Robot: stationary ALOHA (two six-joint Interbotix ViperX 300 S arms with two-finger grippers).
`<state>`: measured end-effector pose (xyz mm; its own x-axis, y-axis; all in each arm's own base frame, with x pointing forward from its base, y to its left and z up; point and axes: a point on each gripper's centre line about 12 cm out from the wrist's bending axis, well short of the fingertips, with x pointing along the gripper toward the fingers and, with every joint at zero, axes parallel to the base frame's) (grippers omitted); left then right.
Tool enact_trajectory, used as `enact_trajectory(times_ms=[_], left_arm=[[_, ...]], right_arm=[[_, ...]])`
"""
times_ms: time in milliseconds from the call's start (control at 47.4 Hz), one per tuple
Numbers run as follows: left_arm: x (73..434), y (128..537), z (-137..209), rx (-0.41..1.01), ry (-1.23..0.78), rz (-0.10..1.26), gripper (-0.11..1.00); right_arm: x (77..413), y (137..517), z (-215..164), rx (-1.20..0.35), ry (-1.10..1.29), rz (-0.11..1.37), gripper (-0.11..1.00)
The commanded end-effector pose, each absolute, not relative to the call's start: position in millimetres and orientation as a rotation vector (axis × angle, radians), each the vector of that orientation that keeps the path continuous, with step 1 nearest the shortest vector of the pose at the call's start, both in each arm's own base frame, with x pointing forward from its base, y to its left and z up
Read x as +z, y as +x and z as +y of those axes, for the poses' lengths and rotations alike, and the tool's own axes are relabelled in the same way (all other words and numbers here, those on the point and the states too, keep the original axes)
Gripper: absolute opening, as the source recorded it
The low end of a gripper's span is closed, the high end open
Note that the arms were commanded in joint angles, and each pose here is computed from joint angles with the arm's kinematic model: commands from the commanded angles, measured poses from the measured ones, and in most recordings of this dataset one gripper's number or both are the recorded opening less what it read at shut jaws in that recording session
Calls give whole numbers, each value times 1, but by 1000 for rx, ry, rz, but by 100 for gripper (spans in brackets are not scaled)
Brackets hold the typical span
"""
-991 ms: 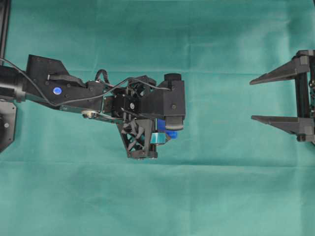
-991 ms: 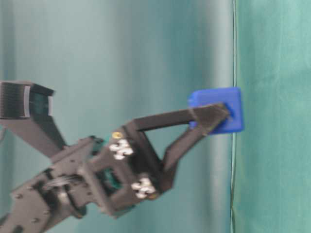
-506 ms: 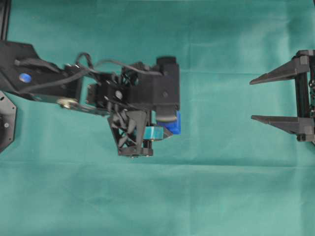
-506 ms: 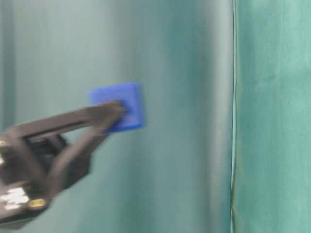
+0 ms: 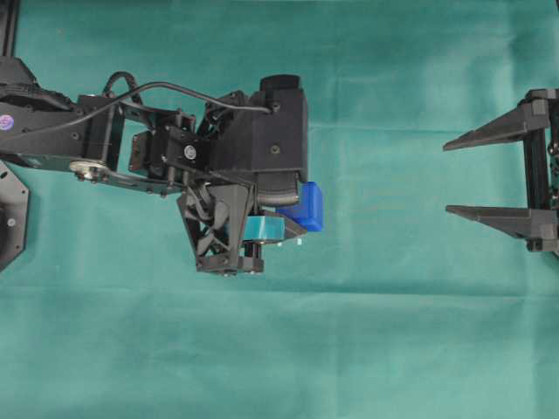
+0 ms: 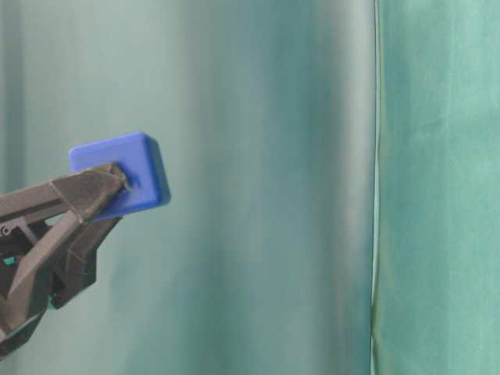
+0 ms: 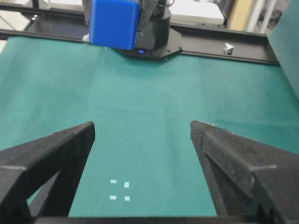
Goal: Handover the blue block to the right arm after grasping it with the left arm, then place it in the designated position.
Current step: 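Lift the cube with the left gripper and raise it toward center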
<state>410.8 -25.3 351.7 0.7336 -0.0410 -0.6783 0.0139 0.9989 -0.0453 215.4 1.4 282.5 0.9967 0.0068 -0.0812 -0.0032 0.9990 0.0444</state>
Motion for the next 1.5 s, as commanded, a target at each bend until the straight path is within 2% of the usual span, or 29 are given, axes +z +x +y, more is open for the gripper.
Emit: enact_trajectory(times_ms=[0, 822, 1012, 1476], left_arm=[[370, 406, -26, -34, -33, 697, 47], [371, 403, -26, -37, -30, 664, 47], [370, 389, -26, -44, -31, 573, 47], [355, 338, -23, -64, -9, 226, 47]], right_arm=[[293, 219, 2, 9, 43, 55, 99], [293, 219, 2, 9, 43, 54, 99], [293, 219, 2, 9, 41, 54, 99], [299, 219, 3, 21, -8, 5, 99]])
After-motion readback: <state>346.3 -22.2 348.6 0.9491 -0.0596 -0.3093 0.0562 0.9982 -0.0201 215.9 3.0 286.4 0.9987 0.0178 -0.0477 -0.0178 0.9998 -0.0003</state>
